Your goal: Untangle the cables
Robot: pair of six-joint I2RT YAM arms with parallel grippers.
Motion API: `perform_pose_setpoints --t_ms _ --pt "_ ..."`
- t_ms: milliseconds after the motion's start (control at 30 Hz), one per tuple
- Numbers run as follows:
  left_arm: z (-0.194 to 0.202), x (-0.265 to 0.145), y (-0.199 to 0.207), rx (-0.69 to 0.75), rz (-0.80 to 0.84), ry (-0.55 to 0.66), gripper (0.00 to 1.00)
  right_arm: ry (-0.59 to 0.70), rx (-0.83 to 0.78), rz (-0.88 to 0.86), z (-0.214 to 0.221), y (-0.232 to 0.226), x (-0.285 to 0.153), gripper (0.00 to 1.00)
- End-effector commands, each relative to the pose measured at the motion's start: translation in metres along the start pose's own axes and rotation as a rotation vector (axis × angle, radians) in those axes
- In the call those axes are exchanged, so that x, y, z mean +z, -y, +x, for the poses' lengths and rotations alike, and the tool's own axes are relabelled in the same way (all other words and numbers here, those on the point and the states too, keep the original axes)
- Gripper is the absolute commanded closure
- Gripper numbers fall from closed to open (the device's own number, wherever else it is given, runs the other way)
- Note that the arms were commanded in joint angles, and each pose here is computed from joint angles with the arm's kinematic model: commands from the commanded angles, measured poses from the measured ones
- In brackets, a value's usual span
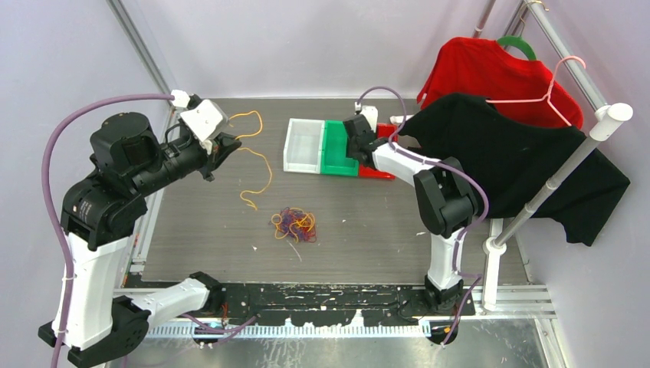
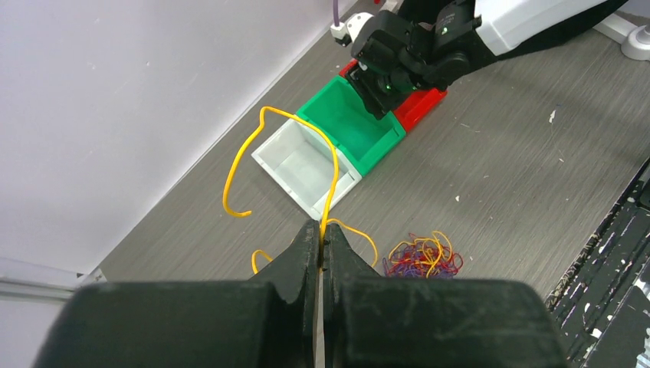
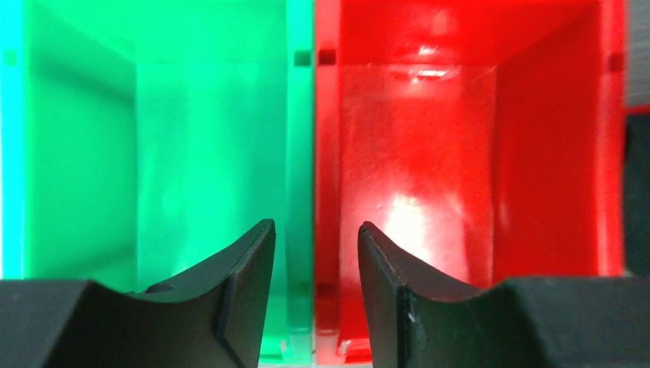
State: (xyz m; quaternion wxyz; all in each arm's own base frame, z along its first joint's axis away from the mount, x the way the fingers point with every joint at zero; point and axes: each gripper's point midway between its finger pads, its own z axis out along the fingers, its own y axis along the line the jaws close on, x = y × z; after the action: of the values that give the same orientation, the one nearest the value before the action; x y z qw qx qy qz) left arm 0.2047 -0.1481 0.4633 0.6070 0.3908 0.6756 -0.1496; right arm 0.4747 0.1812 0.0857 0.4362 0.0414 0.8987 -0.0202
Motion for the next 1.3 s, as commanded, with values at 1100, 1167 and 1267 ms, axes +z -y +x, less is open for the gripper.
perform_pose_setpoints --t_ms 1100,1167,1267 --pt "-0.003 0.043 0.021 -0.093 0.155 0.033 1.00 0.273 0.308 -0.340 -0.079 -0.110 -0.142 0.21" --pt "-0.003 0.055 0.021 -0.109 0.173 0.033 1.00 0.297 0.329 -0.318 -0.084 -0.086 -0.153 0.21" --pt "-0.005 0.076 0.020 -0.120 0.189 0.046 1.00 0.323 0.364 -0.262 -0.080 -0.046 -0.162 0.21"
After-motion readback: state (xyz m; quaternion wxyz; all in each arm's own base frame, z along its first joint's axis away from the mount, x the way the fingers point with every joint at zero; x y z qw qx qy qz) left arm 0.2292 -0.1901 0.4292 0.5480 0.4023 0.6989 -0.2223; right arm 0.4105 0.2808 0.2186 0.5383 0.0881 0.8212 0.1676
